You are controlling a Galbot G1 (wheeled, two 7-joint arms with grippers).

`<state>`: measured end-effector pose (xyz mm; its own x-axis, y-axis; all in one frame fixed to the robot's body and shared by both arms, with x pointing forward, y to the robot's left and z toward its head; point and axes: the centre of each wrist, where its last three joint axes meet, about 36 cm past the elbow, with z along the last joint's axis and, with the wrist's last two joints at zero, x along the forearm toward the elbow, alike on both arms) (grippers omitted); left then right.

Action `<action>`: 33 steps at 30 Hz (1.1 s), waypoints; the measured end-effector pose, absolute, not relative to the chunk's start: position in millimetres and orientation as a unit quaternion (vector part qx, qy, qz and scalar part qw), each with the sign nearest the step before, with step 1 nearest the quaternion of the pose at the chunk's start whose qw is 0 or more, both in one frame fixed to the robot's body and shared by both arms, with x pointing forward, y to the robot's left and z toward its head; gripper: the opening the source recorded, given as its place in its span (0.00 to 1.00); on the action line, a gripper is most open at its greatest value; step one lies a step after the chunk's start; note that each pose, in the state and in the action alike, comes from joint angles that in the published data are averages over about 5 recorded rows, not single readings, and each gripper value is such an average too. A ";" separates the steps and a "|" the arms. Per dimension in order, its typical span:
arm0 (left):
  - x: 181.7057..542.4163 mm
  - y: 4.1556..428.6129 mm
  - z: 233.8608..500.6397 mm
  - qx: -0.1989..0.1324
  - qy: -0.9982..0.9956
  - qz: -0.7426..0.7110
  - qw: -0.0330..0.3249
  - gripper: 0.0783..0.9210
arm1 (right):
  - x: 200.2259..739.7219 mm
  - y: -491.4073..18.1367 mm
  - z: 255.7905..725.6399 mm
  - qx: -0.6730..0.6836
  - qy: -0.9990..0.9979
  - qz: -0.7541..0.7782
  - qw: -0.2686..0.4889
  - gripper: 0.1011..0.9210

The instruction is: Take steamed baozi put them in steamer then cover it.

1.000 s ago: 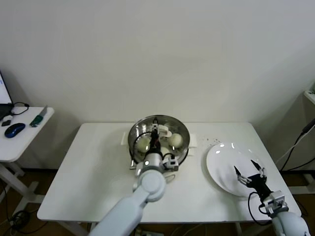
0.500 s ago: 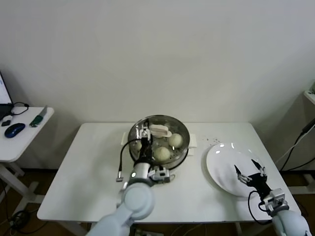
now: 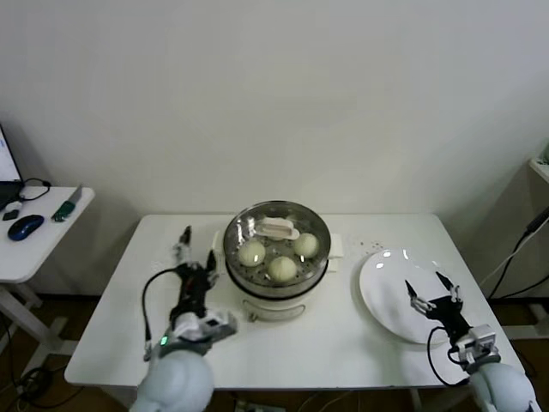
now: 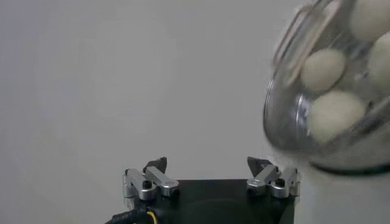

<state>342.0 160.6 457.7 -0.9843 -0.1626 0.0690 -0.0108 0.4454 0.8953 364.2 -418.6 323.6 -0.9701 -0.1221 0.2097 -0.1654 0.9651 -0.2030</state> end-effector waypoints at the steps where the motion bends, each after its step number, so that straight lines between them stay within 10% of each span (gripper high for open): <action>1: 339.5 168.1 456.7 0.056 -0.856 -0.507 0.082 0.88 | 364.3 -417.3 323.6 0.074 -0.987 0.108 0.096 0.88; 33: 290.5 279.4 374.6 0.044 -0.986 -0.157 0.028 0.88 | 349.9 -395.7 323.6 0.088 -0.991 0.079 0.067 0.88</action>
